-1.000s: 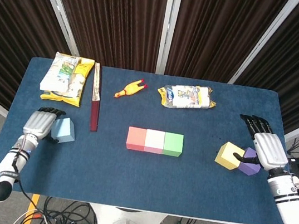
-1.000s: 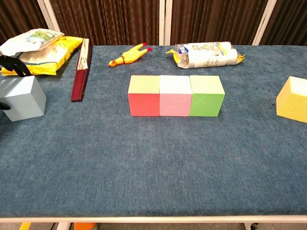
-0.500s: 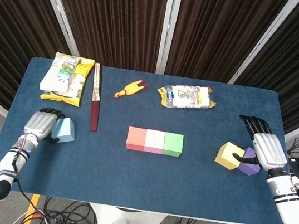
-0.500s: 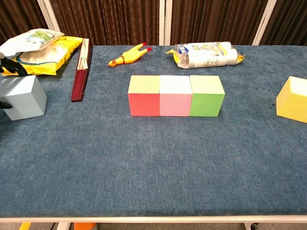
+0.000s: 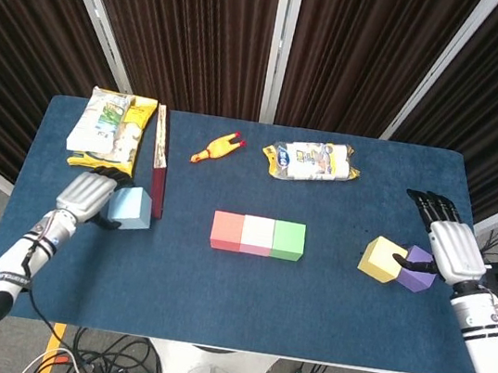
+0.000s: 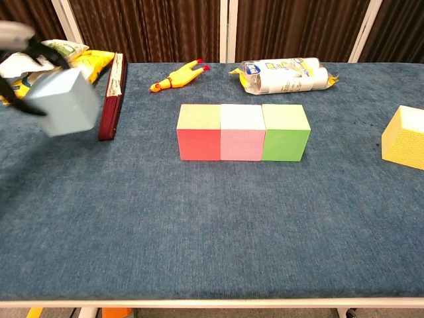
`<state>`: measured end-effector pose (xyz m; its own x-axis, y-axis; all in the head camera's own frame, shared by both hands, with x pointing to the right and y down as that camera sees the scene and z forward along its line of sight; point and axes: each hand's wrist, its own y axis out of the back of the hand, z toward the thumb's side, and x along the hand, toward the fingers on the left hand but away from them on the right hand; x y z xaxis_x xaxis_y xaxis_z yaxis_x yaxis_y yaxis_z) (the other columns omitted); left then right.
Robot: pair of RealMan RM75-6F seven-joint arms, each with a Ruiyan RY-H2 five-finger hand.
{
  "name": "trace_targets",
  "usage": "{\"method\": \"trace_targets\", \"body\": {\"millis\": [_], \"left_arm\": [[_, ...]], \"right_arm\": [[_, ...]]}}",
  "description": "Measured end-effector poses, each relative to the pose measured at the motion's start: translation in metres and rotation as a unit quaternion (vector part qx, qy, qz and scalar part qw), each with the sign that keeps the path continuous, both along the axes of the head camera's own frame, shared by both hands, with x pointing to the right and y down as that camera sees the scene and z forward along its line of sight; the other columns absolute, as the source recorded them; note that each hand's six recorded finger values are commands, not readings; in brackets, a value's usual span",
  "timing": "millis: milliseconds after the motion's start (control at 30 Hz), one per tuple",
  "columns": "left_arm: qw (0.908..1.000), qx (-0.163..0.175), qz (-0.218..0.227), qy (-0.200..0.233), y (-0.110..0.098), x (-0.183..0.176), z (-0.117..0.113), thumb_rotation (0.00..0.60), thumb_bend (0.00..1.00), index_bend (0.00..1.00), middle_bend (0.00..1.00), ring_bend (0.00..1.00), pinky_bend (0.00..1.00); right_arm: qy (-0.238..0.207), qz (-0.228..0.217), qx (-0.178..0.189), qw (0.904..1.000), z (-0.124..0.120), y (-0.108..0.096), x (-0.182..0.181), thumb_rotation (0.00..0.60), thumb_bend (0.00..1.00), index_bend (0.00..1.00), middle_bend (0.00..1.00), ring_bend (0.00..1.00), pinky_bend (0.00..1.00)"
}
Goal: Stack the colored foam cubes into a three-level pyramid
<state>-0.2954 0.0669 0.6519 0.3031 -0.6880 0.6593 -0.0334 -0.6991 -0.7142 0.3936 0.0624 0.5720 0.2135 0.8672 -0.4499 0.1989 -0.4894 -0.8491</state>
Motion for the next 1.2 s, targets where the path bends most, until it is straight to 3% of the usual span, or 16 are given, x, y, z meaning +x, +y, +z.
{"method": "trace_targets", "body": {"millis": [233, 533, 933, 1200], "left_arm": [[0.9971, -0.003, 0.063, 0.042, -0.023, 0.061, -0.02, 0.6, 0.27, 0.39, 0.2, 0.1, 0.15], [0.9948, -0.016, 0.089, 0.048, -0.04, 0.118, -0.021, 0.6, 0.27, 0.39, 0.19, 0.1, 0.15], [0.9945, -0.013, 0.103, 0.013, -0.037, 0.177, -0.016, 0.6, 0.27, 0.4, 0.19, 0.1, 0.15], [0.9938, -0.015, 0.11, 0.0, -0.027, 0.198, -0.014, 0.6, 0.27, 0.41, 0.19, 0.1, 0.15]], "right_arm": [[0.006, 0.011, 0.007, 0.9999, -0.008, 0.0, 0.009, 0.6, 0.05, 0.0, 0.09, 0.0, 0.0], [0.008, 0.019, 0.009, 0.9997, -0.011, 0.002, 0.017, 0.6, 0.05, 0.0, 0.09, 0.0, 0.0], [0.01, 0.025, 0.006, 0.9996, -0.011, 0.004, 0.025, 0.6, 0.05, 0.0, 0.09, 0.0, 0.0], [0.009, 0.028, 0.003, 0.9996, -0.009, 0.004, 0.028, 0.6, 0.05, 0.0, 0.09, 0.0, 0.0]]}}
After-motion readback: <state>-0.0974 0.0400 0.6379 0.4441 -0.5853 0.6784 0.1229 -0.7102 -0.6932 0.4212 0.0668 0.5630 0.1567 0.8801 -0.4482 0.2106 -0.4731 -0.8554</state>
